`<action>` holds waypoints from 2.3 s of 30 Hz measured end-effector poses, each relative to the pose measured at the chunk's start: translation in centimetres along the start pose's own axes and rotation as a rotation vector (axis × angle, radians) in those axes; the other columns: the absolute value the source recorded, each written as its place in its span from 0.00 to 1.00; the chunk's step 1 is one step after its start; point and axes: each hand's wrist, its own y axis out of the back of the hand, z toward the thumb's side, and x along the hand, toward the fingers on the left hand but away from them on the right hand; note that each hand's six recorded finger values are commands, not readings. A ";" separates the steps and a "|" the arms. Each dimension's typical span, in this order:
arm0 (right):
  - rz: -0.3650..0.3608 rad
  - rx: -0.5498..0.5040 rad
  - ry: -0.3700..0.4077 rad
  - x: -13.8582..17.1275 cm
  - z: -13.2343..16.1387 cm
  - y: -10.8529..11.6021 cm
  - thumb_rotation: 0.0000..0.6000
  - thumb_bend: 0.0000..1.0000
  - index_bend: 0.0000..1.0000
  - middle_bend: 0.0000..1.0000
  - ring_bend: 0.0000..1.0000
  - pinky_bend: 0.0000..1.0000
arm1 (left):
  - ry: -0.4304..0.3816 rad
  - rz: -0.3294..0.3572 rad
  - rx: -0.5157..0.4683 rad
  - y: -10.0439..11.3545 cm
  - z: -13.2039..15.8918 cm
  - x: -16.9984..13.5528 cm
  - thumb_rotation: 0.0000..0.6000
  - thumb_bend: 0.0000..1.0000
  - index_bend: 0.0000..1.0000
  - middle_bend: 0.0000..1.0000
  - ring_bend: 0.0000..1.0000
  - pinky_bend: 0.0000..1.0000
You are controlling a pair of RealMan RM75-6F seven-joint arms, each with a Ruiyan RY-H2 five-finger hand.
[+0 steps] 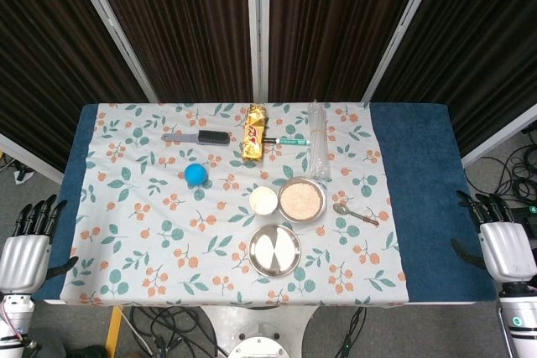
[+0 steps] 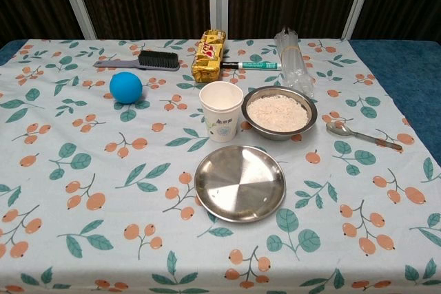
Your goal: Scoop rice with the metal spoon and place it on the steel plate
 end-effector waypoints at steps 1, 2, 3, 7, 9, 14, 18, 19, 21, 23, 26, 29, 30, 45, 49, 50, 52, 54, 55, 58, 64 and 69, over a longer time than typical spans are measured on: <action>0.002 -0.001 -0.001 0.0 0.0 -0.1 1.00 0.16 0.10 0.26 0.12 0.12 | -0.001 -0.002 0.001 0.0 0.0 0.0 1.00 0.03 0.08 0.04 0.03 0.03; 0.003 -0.002 -0.003 0.1 0.0 -0.2 1.00 0.16 0.10 0.26 0.12 0.12 | -0.002 -0.002 0.001 0.0 0.0 0.1 1.00 0.03 0.08 0.04 0.03 0.03; 0.004 -0.003 -0.004 0.2 0.1 -0.2 1.00 0.16 0.10 0.26 0.12 0.12 | -0.003 -0.002 0.002 0.0 0.0 0.2 1.00 0.03 0.08 0.04 0.03 0.03; -0.002 -0.001 -0.003 0.4 0.2 -0.1 1.00 0.16 0.10 0.26 0.12 0.12 | -0.005 0.004 0.002 0.1 0.0 0.2 1.00 0.03 0.08 0.04 0.03 0.03; -0.003 -0.001 0.003 0.4 0.4 -0.1 1.00 0.16 0.10 0.26 0.12 0.12 | -0.004 0.011 0.000 0.3 0.0 0.2 1.00 0.03 0.08 0.04 0.03 0.03; 0.033 0.013 0.027 0.0 1.3 -0.8 1.00 0.17 0.06 0.26 0.11 0.12 | 0.004 0.022 -0.007 0.5 -0.2 -0.1 1.00 0.03 0.08 0.04 0.03 0.03; 0.097 0.044 0.072 -1.3 3.0 -2.3 1.00 0.17 0.03 0.24 0.07 0.11 | 0.003 0.026 -0.011 0.5 -0.3 -0.5 1.00 0.03 0.08 0.04 0.03 0.03; 0.114 0.049 0.083 -1.7 3.5 -2.8 1.00 0.17 0.03 0.23 0.07 0.10 | 0.004 0.027 -0.012 0.5 -0.3 -0.6 1.00 0.03 0.08 0.04 0.03 0.03; 0.157 0.056 0.110 -2.7 4.7 -4.1 1.00 0.17 0.01 0.21 0.05 0.10 | 0.007 0.027 -0.016 0.5 -0.4 -0.7 1.00 0.03 0.08 0.04 0.03 0.03; 0.205 0.057 0.137 -3.9 6.0 -5.7 1.00 0.17 0.00 0.20 0.04 0.09 | 0.010 0.023 -0.019 0.3 -0.6 -0.8 1.00 0.03 0.08 0.04 0.03 0.03; 0.266 0.061 0.176 -5.8 7.9 -8.3 1.00 0.17 0.00 0.19 0.03 0.07 | 0.018 0.013 -0.023 0.0 -0.9 -1.0 1.00 0.03 0.08 0.04 0.03 0.03; 0.288 0.079 0.197 -7.6 9.2 -10.4 1.00 0.17 0.00 0.18 0.02 0.04 | 0.027 0.007 -0.029 -0.2 -1.1 -1.1 1.00 0.03 0.08 0.04 0.03 0.03; 0.296 0.085 0.202 -8.1 9.6 -11.0 1.00 0.17 0.00 0.18 0.01 0.04 | 0.030 0.006 -0.032 -0.2 -1.2 -1.1 1.00 0.03 0.08 0.04 0.03 0.03; 0.335 0.169 0.204 -12.3 10.8 -15.4 1.00 0.12 0.00 0.16 0.00 0.00 | 0.037 -0.008 -0.049 -0.8 -1.6 -1.0 1.00 0.03 0.08 0.04 0.03 0.03; 0.347 0.178 0.197 -12.5 10.8 -16.1 1.00 0.07 0.00 0.16 0.00 0.00 | 0.038 -0.011 -0.050 -1.0 -1.7 -1.0 1.00 0.03 0.08 0.04 0.03 0.03; 0.349 0.179 0.194 -12.6 10.8 -16.3 1.00 0.07 0.00 0.16 0.00 0.00 | 0.039 -0.012 -0.052 -1.0 -1.7 -1.0 1.00 0.03 0.08 0.04 0.03 0.03; 0.350 0.183 0.190 -12.7 10.7 -16.6 1.00 0.07 0.00 0.16 0.00 0.00 | 0.041 -0.015 -0.052 -1.1 -1.7 -1.0 1.00 0.03 0.08 0.04 0.03 0.03; 0.350 0.188 0.188 -13.0 10.7 -16.8 1.00 0.07 0.00 0.16 0.00 0.00 | 0.042 -0.016 -0.053 -1.1 -1.8 -1.0 1.00 0.03 0.08 0.04 0.03 0.03; 0.350 0.188 0.187 -13.1 10.8 -16.9 1.00 0.07 0.00 0.16 0.00 0.00 | 0.043 -0.016 -0.053 -1.2 -1.8 -1.0 1.00 0.03 0.08 0.04 0.03 0.03; 0.349 0.187 0.180 -13.4 10.6 -16.9 1.00 0.07 0.00 0.16 0.00 0.00 | 0.044 -0.018 -0.053 -1.2 -1.8 -0.9 1.00 0.03 0.08 0.04 0.03 0.03; 0.346 0.199 0.165 -14.3 10.2 -16.8 1.00 0.07 0.00 0.16 0.00 0.00 | 0.045 -0.021 -0.052 -1.3 -1.9 -0.9 1.00 0.03 0.08 0.04 0.03 0.03; 0.334 0.203 0.152 -15.3 10.0 -16.3 1.00 0.07 0.00 0.18 0.00 0.00 | 0.047 -0.023 -0.050 -1.4 -1.9 -0.8 1.00 0.03 0.08 0.04 0.03 0.03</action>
